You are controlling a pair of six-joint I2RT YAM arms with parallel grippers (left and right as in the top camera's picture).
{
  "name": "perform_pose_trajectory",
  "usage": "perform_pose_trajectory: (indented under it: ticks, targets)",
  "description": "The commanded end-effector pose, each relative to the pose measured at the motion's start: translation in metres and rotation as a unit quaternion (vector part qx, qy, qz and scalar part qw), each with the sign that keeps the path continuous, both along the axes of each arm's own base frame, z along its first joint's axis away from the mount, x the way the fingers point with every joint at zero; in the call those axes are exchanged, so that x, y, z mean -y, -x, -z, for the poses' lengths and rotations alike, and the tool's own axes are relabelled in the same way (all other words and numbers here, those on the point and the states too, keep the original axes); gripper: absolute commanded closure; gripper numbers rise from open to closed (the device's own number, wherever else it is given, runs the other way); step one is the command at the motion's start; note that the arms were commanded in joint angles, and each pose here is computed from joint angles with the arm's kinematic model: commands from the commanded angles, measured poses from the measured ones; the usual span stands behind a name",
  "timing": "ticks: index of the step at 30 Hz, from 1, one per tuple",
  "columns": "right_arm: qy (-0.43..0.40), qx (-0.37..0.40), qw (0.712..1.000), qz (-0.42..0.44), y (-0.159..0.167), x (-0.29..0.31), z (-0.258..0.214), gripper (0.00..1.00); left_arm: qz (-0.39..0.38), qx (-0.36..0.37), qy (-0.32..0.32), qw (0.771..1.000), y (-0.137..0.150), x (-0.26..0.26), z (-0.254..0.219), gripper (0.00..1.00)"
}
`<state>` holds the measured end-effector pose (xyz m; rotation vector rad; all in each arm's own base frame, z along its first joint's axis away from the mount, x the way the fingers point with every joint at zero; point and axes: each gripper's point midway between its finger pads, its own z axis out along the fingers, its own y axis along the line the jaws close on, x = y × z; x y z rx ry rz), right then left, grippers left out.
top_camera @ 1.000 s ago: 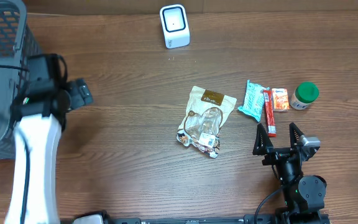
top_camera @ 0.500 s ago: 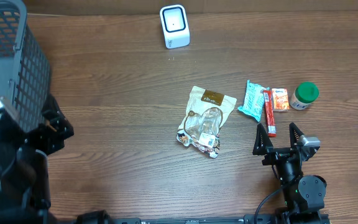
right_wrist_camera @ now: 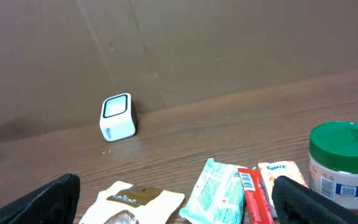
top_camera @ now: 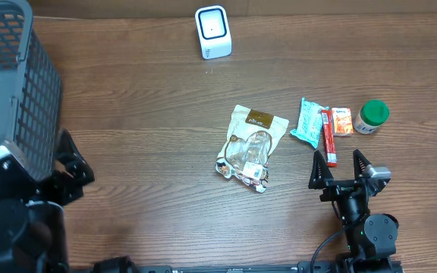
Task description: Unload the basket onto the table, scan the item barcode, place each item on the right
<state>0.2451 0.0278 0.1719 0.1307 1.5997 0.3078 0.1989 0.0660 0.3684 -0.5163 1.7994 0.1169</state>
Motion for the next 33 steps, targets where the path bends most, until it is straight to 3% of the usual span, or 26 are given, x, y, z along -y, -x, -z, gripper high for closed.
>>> perform_pose_trajectory:
  ticks: [1,22,29,33]
  targets:
    - [-0.002,0.002,1.000,0.010,0.000,0.004,0.002,0.00,0.004,-0.014,-0.005,1.000,0.008,0.002,0.026,0.00]
    - [-0.002,0.002,1.000,0.010,0.000,0.004,0.002,0.00,0.002,-0.013,-0.005,1.000,0.043,0.007,0.138,0.00]
    - [-0.002,0.002,1.000,0.010,0.000,0.004,0.002,0.00,0.014,0.124,-0.026,0.992,0.012,0.007,0.105,0.00]
    - [-0.002,0.002,1.000,0.010,0.000,0.004,0.002,0.00,0.057,0.255,-0.046,0.964,-0.008,0.019,0.071,0.00]
